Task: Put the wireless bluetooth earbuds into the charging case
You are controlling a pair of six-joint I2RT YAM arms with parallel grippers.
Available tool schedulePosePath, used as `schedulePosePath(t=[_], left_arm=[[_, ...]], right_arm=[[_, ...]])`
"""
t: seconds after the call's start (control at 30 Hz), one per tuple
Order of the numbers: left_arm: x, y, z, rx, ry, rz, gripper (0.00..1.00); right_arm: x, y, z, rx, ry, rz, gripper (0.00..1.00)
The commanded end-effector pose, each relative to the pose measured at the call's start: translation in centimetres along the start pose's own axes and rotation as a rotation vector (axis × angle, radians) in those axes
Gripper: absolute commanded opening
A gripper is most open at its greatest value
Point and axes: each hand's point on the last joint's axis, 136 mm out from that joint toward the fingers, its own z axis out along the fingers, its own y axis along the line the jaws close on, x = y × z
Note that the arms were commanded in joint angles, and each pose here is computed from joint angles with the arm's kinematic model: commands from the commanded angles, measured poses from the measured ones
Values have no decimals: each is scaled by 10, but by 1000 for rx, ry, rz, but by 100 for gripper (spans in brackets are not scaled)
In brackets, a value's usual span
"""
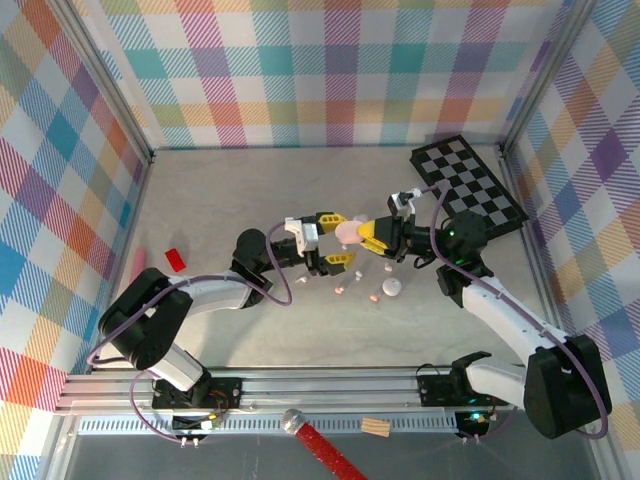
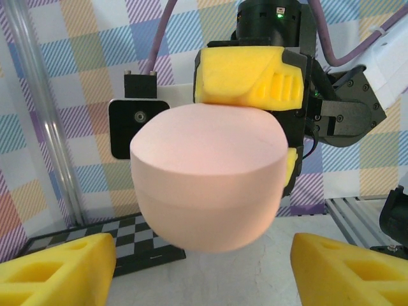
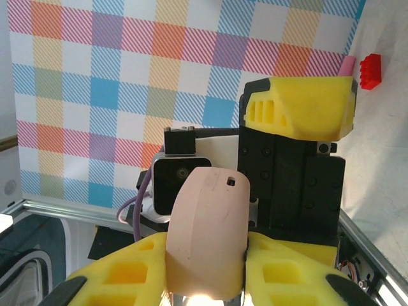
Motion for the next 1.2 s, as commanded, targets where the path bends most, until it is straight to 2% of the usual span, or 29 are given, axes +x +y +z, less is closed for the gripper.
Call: schedulePosePath(t=[0.0,0.27,1.17], left_arm=[[-24,-8,7,66,-67,55,68],[-31,-9,10,83,-82,50,51],[-30,-9,15,108,-80,7,45]], right_arm=[[2,14,-3,-37,5,-38,23],[-4,5,-4,-23,-8,-5,21],[-12,-2,-4,-5,-19,-9,18]])
